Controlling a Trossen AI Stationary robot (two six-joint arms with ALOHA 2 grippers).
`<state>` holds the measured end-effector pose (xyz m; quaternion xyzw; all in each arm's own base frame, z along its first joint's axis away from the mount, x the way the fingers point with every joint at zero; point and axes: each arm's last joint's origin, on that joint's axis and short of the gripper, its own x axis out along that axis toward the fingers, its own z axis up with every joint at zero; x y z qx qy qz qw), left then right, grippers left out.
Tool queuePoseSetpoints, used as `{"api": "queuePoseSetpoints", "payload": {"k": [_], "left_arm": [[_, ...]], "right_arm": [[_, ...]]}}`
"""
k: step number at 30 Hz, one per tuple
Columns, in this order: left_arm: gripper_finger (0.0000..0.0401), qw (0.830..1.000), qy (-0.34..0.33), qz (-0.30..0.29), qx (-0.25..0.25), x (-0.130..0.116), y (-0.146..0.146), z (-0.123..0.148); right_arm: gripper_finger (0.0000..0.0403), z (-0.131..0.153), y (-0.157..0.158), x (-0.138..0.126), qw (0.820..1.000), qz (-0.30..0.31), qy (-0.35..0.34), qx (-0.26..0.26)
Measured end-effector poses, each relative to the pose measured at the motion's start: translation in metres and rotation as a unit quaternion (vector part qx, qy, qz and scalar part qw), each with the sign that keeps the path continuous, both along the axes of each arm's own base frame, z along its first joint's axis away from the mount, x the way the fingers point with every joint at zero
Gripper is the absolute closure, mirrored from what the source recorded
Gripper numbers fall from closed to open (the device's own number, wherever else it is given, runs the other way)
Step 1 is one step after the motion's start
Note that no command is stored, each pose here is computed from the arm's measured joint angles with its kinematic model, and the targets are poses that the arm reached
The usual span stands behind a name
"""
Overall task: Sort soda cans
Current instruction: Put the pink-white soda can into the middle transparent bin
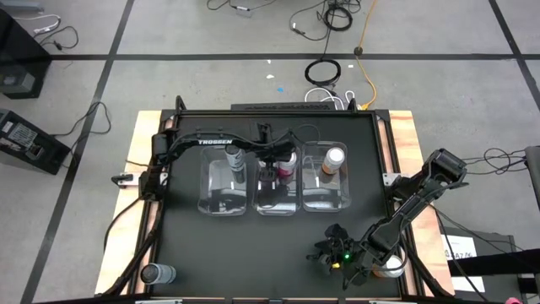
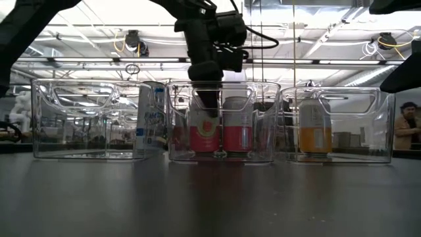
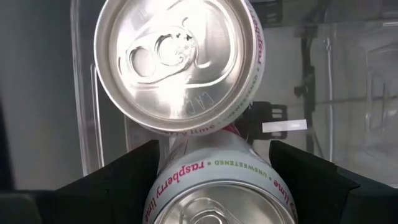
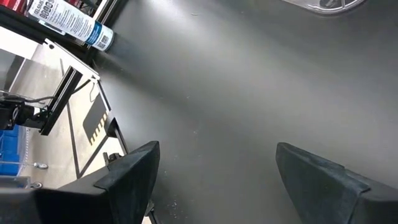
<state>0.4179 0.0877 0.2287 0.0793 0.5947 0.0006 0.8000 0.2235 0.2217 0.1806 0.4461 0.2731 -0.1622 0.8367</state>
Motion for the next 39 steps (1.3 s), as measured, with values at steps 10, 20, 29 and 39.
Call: {"api": "queuePoseSetpoints", "payload": {"k": [10,20,29,39], "left_arm": [[0.0095,1.0,-0.009,0.0,0.002,0.001,-0.001,0.001],[0.0093,1.0,-0.007,0.002,0.005,0.001,0.0,0.001],[0.0046,0.999,0.004,0.025,0.036,0.0,0.002,0.0],[0.0042,0.998,0.013,0.043,0.047,0.0,-0.009,0.026]], "right_arm": [[0.009,0.0,0.0,0.0,1.0,-0.005,0.0,0.007],[0.009,0.0,0.0,0.0,1.0,-0.007,0.0,0.009],[0.009,0.0,0.0,0.0,1.0,-0.007,0.0,0.009],[0.009,0.0,0.0,0.0,1.0,-0.005,0.001,0.009]]}}
